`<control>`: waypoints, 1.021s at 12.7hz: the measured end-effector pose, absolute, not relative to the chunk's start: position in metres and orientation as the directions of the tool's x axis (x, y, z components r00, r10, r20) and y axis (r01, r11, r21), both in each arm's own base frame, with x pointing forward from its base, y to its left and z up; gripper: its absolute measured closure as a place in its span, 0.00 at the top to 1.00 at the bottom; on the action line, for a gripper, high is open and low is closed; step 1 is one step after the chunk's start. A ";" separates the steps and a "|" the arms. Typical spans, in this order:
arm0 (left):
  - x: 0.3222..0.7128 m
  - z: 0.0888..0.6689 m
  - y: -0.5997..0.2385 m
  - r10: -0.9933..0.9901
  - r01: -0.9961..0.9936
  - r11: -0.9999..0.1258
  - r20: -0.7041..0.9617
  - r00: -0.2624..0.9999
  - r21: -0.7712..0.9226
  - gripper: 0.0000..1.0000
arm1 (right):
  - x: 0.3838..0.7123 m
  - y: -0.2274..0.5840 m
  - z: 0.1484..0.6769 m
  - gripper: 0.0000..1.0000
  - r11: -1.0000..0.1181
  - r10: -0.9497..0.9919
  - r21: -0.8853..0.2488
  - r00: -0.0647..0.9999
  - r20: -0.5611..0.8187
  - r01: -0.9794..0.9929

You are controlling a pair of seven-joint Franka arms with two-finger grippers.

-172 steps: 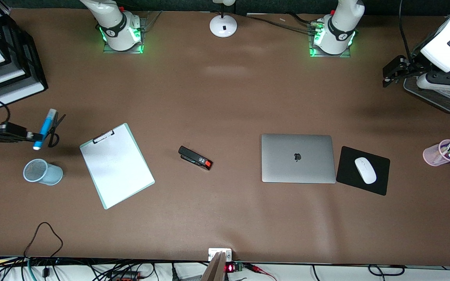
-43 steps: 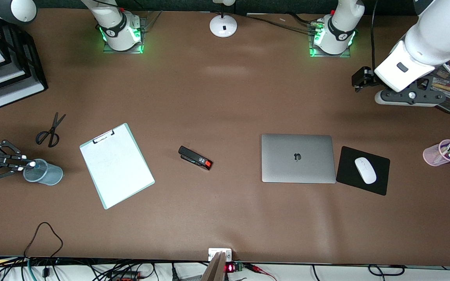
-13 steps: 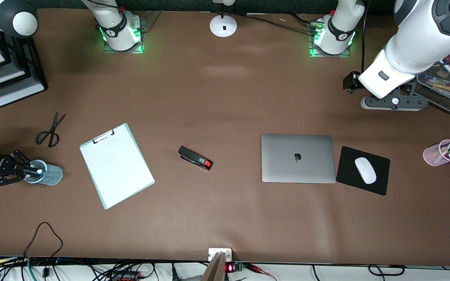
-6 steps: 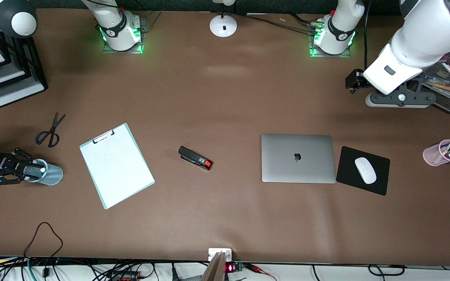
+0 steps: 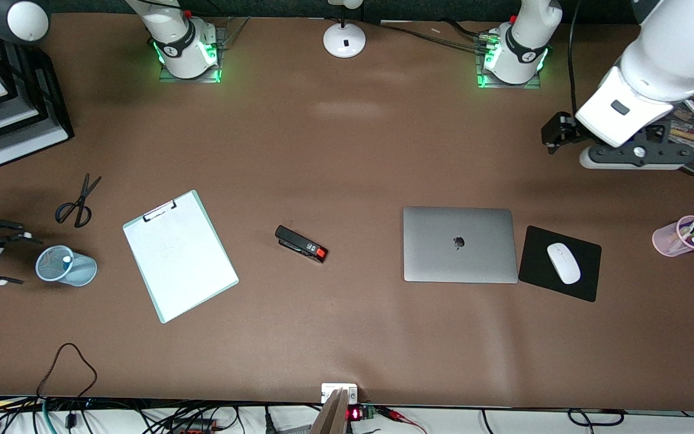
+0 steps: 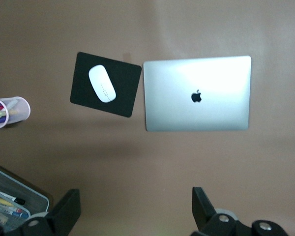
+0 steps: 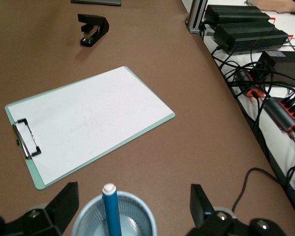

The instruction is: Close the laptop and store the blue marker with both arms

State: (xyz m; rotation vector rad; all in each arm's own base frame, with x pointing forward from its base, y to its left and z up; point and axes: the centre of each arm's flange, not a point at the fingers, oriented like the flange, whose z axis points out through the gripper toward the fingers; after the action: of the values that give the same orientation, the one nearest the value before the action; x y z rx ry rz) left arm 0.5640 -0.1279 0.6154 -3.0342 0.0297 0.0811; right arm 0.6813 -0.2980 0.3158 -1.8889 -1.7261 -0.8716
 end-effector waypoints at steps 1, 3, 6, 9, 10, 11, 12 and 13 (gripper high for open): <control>0.567 0.616 -0.117 0.003 -0.002 -0.995 -0.046 0.999 -0.100 1.00 | 0.685 -0.288 0.344 1.00 -0.150 0.738 0.069 0.065 0.672 0.986; 0.571 0.616 -0.103 0.029 0.025 -0.997 -0.046 0.999 -0.079 1.00 | 0.689 -0.265 0.392 1.00 -0.206 0.783 0.011 0.158 0.602 0.979; 0.575 0.611 -0.092 0.048 0.044 -0.996 -0.055 0.997 -0.073 1.00 | 0.694 -0.222 0.446 1.00 -0.288 0.833 -0.048 0.275 0.480 0.957; 0.584 0.608 -0.088 -0.005 -0.006 -0.998 -0.026 1.000 -0.060 1.00 | 0.696 -0.173 0.485 1.00 -0.430 0.836 -0.096 0.436 0.333 0.898; 0.586 0.609 -0.086 -0.028 -0.029 -0.998 -0.020 0.999 -0.058 1.00 | 0.696 -0.154 0.495 1.00 -0.487 0.818 -0.110 0.497 0.289 0.866; 0.586 0.609 -0.082 -0.042 -0.043 -0.998 -0.017 0.999 -0.056 1.00 | 0.695 -0.134 0.502 1.00 -0.548 0.789 -0.126 0.561 0.249 0.827; 0.587 0.610 -0.078 -0.048 -0.049 -0.997 -0.015 0.999 -0.055 1.00 | 0.693 -0.116 0.506 1.00 -0.604 0.755 -0.142 0.620 0.215 0.785; 0.589 0.610 -0.074 -0.050 -0.050 -0.997 -0.007 0.999 -0.053 1.00 | 0.690 -0.100 0.509 1.00 -0.660 0.711 -0.159 0.679 0.182 0.734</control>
State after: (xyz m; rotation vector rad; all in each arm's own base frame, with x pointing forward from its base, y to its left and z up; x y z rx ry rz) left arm 0.5888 -0.0737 0.6103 -3.0875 0.0773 0.0094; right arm 0.6897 -0.0996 0.5085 -2.6735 -1.1675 -0.1533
